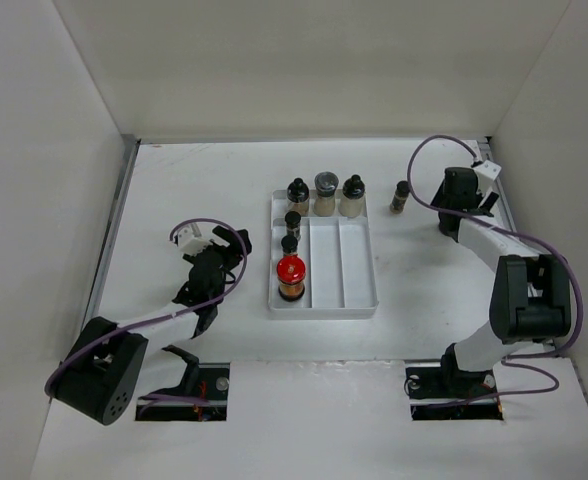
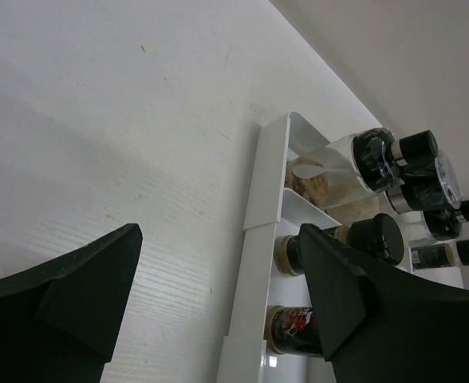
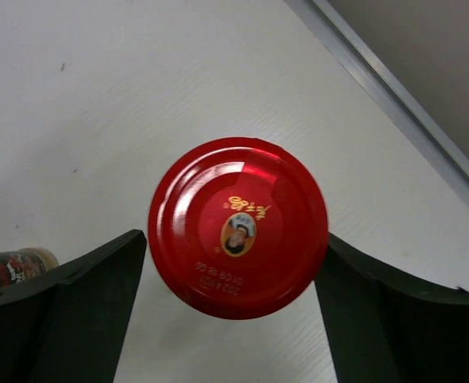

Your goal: Organize the condiment bottles

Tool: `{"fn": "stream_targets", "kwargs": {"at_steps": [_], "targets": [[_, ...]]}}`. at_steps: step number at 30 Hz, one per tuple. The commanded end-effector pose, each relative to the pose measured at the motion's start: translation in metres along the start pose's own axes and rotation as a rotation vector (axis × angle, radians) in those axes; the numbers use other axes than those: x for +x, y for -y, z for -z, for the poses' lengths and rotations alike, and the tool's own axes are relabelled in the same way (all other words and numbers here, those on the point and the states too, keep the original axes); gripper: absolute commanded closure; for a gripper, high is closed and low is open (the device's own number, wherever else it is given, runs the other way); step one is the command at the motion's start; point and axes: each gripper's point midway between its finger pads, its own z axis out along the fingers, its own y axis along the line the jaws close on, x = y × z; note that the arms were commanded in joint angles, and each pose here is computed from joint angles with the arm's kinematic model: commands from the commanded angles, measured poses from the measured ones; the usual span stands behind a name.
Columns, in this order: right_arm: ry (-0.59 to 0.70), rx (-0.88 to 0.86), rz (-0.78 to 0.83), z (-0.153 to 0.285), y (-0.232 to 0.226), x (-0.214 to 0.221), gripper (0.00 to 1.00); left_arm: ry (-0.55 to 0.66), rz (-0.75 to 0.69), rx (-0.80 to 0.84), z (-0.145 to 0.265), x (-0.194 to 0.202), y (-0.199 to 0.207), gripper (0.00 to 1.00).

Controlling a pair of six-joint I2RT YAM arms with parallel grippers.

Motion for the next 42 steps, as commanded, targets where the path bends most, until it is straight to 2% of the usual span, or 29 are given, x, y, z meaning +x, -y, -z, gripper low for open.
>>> {"fn": "stream_targets", "kwargs": {"at_steps": [1, 5, 10, 13, 20, 29, 35, 42], "targets": [[0.109, -0.029, -0.081, 0.000, -0.007, -0.030, 0.16, 0.034, 0.050, 0.061, -0.003, -0.012, 0.022, 0.21], [0.208, -0.005, -0.107, 0.009, 0.001, -0.045, 0.31, 0.026, 0.052, 0.064, -0.004, -0.010, 0.023, 0.21], [0.239, -0.036, -0.117, 0.029, -0.005, -0.049, 0.39, 0.024, 0.056, 0.064, -0.004, -0.010, 0.023, 0.21], [0.267, -0.091, -0.119, 0.055, -0.016, -0.054, 0.39, 0.024, 0.056, 0.067, -0.004, -0.010, 0.023, 0.21], [0.330, -0.305, -0.078, 0.148, -0.056, -0.065, 0.39, 0.025, 0.056, 0.065, -0.004, -0.010, 0.023, 0.21], [0.353, -0.743, -0.031, 0.258, -0.184, -0.052, 0.39, 0.034, 0.051, 0.066, -0.003, -0.013, 0.023, 0.21], [0.325, -0.861, 0.013, 0.282, -0.252, -0.028, 0.40, 0.028, 0.047, 0.066, -0.004, -0.011, 0.023, 0.21], [0.293, -0.854, 0.069, 0.271, -0.284, 0.002, 0.40, 0.031, 0.051, 0.070, -0.003, -0.012, 0.024, 0.21]]}}
